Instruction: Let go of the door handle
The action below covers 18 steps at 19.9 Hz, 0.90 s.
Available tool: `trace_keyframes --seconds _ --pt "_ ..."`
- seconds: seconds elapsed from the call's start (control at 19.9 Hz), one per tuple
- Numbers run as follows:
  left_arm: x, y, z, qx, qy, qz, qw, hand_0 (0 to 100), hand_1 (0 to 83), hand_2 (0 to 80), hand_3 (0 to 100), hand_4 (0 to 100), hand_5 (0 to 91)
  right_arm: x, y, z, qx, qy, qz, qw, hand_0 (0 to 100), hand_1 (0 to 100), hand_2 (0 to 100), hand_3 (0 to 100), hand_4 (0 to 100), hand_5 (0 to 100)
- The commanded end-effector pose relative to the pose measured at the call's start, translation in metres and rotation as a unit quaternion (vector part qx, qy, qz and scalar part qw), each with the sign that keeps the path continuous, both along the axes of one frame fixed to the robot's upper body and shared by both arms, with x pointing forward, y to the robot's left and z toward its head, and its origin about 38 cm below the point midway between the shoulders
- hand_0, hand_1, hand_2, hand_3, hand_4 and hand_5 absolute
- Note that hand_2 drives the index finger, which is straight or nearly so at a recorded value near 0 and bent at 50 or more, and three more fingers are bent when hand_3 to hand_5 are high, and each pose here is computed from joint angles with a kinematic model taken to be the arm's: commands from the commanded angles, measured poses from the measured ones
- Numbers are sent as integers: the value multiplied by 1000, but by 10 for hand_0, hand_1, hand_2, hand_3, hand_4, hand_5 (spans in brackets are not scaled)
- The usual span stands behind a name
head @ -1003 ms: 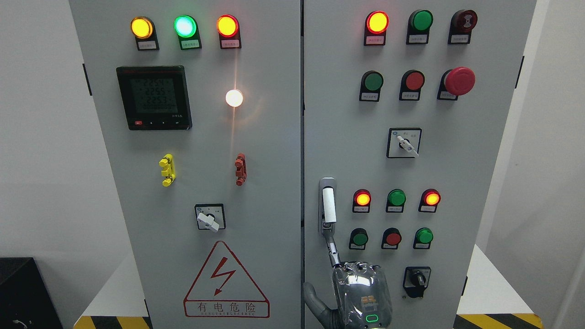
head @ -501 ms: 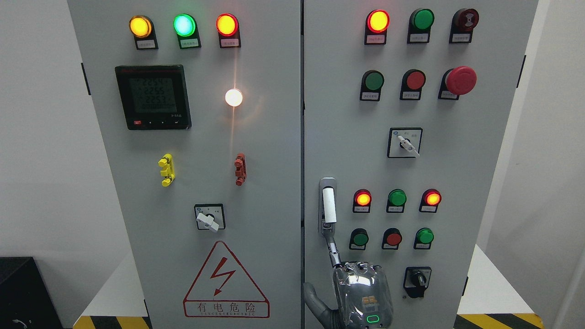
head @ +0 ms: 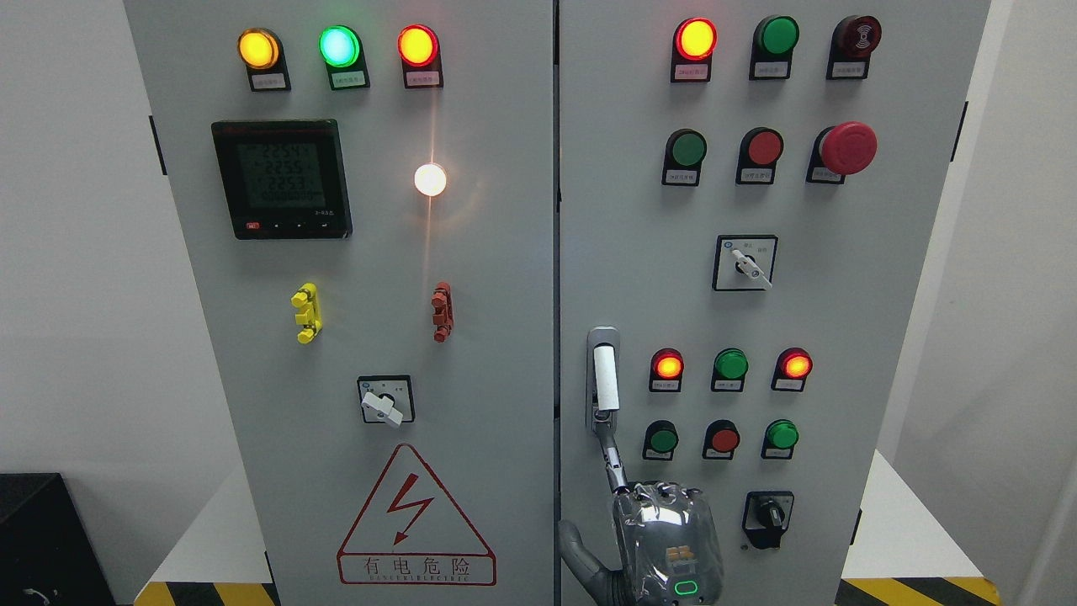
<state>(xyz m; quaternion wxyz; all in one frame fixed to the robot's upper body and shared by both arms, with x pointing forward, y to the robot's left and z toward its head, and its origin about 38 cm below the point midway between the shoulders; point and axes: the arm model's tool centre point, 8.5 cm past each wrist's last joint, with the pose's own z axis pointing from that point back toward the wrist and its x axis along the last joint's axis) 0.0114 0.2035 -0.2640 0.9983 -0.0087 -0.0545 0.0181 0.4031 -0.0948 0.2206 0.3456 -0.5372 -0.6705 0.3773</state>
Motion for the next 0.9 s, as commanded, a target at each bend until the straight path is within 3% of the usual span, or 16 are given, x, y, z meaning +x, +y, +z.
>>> trace_keyframes --seconds 0.0,0.85 --pt "7 1 1 2 2 -1 1000 120 556 0 0 0 0 -9 -2 24 11 -36 3 999 343 242 9 1000 1000 1000" --pt "7 1 1 2 2 -1 1000 120 556 0 0 0 0 -15 -3 33 19 -49 6 999 348 242 71 1000 1000 1000"
